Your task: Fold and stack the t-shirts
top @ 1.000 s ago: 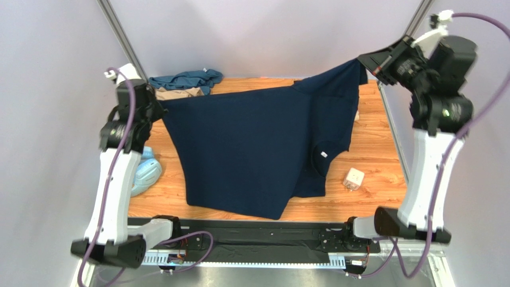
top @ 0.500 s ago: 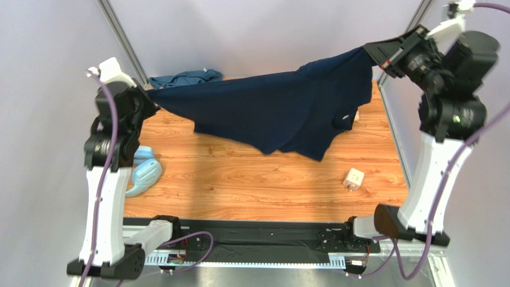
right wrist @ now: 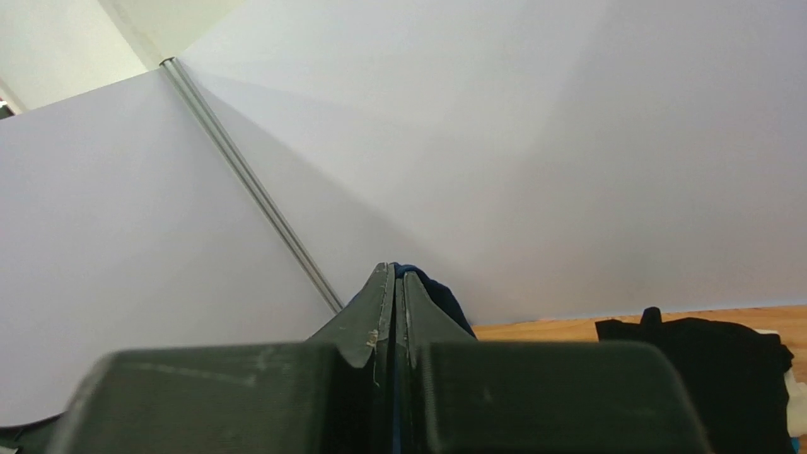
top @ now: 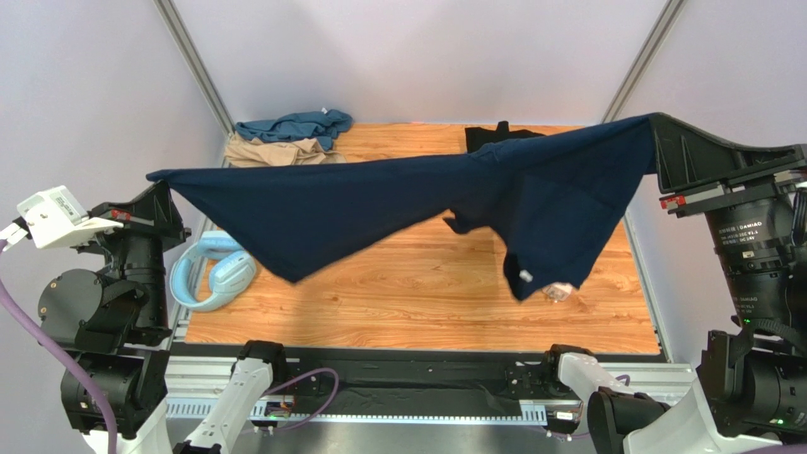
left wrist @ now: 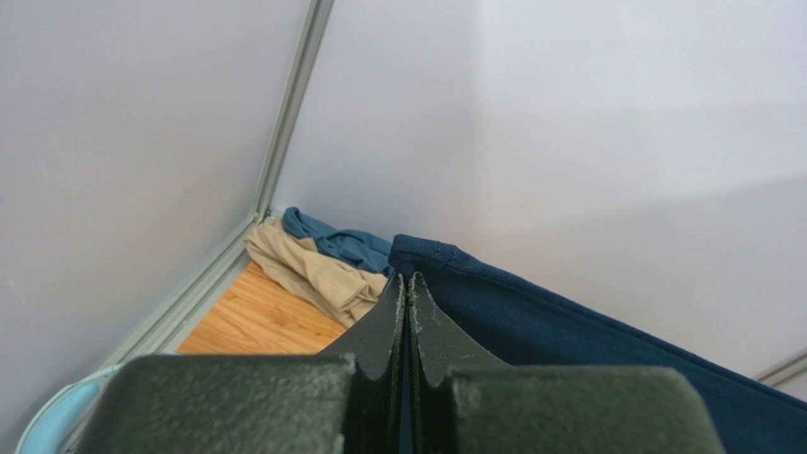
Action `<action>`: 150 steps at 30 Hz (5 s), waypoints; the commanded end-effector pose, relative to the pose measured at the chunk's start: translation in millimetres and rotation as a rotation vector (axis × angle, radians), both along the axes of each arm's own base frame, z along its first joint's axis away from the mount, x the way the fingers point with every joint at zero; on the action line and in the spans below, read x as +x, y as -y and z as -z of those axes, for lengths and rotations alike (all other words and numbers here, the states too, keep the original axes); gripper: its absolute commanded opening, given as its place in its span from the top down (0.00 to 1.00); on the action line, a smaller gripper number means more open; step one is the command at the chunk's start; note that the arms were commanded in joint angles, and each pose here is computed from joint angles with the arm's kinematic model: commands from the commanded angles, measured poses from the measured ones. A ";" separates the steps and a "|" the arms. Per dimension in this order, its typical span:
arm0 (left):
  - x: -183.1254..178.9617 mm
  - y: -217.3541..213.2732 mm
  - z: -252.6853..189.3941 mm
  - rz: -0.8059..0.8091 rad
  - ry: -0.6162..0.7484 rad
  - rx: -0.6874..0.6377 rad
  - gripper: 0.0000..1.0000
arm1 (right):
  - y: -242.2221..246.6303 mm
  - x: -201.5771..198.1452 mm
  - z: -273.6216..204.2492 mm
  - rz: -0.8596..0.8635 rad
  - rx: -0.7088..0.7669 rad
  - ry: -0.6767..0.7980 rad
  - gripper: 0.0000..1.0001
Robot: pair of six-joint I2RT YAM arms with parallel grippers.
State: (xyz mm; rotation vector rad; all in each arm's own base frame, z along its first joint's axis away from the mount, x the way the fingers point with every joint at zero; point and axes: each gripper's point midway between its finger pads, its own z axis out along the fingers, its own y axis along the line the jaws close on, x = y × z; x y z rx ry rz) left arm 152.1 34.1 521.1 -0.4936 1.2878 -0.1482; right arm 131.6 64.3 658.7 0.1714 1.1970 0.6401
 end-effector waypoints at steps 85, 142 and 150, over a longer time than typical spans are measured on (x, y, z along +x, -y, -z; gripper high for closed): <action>202.4 16.0 399.3 0.124 -1.324 0.156 1.00 | -47.8 239.5 494.2 -0.349 -0.145 -1.453 1.00; 195.4 -36.9 397.5 -0.099 -1.483 0.159 0.68 | -28.4 217.4 488.5 -0.208 -0.202 -1.620 0.80; 236.3 16.2 392.1 0.102 -1.372 0.084 0.68 | -75.6 268.0 538.6 -0.371 -0.141 -1.622 0.71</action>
